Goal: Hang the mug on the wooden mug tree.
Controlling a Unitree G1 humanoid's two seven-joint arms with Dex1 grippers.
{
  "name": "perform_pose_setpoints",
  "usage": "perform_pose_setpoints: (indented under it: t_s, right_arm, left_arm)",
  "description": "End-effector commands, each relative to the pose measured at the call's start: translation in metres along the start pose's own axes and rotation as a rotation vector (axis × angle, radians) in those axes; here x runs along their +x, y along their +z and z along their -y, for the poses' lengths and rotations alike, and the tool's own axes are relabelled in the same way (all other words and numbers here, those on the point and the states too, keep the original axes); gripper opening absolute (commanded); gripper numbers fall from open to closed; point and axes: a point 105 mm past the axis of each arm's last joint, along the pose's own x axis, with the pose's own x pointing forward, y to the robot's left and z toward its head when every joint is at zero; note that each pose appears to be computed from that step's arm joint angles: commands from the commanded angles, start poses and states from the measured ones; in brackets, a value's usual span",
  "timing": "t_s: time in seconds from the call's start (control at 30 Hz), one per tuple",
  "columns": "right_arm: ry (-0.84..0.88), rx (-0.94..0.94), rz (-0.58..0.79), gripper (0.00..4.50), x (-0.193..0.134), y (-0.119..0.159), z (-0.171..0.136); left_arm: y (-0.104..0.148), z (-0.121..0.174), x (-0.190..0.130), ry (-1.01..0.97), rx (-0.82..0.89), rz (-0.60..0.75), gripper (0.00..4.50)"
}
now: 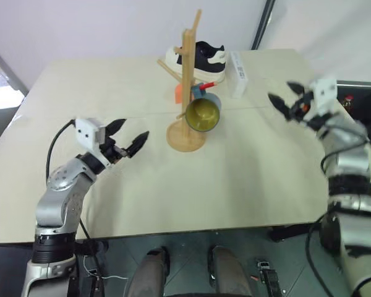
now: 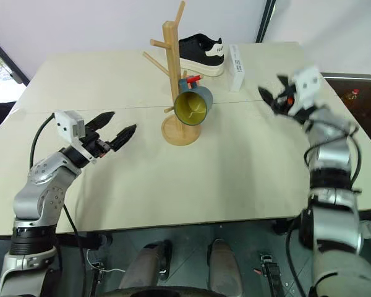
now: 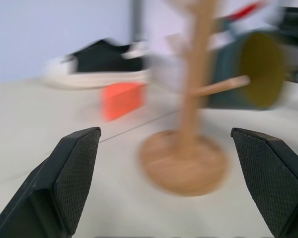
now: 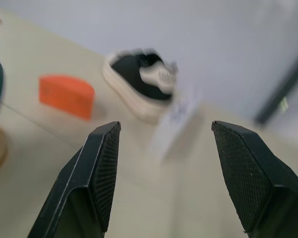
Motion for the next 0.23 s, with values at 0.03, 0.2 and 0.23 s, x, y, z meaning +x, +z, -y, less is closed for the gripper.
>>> perform_pose_setpoints:
  t_s: [0.03, 0.2, 0.23]
  right_arm:
    - [0.0, 0.044, 0.083, 3.02, -0.011, 0.002, -0.024]
    - [0.023, 0.13, 0.032, 3.02, -0.027, -0.03, -0.051]
    - [0.022, 0.142, 0.018, 3.02, -0.029, -0.034, -0.052]
  left_arm:
    - [-0.014, -0.024, -0.016, 0.155, 0.028, -0.005, 4.5]
    - [-0.041, -0.036, -0.036, 0.236, 0.031, -0.064, 4.5]
    - [-0.043, -0.038, -0.039, 0.243, 0.03, -0.068, 4.5]
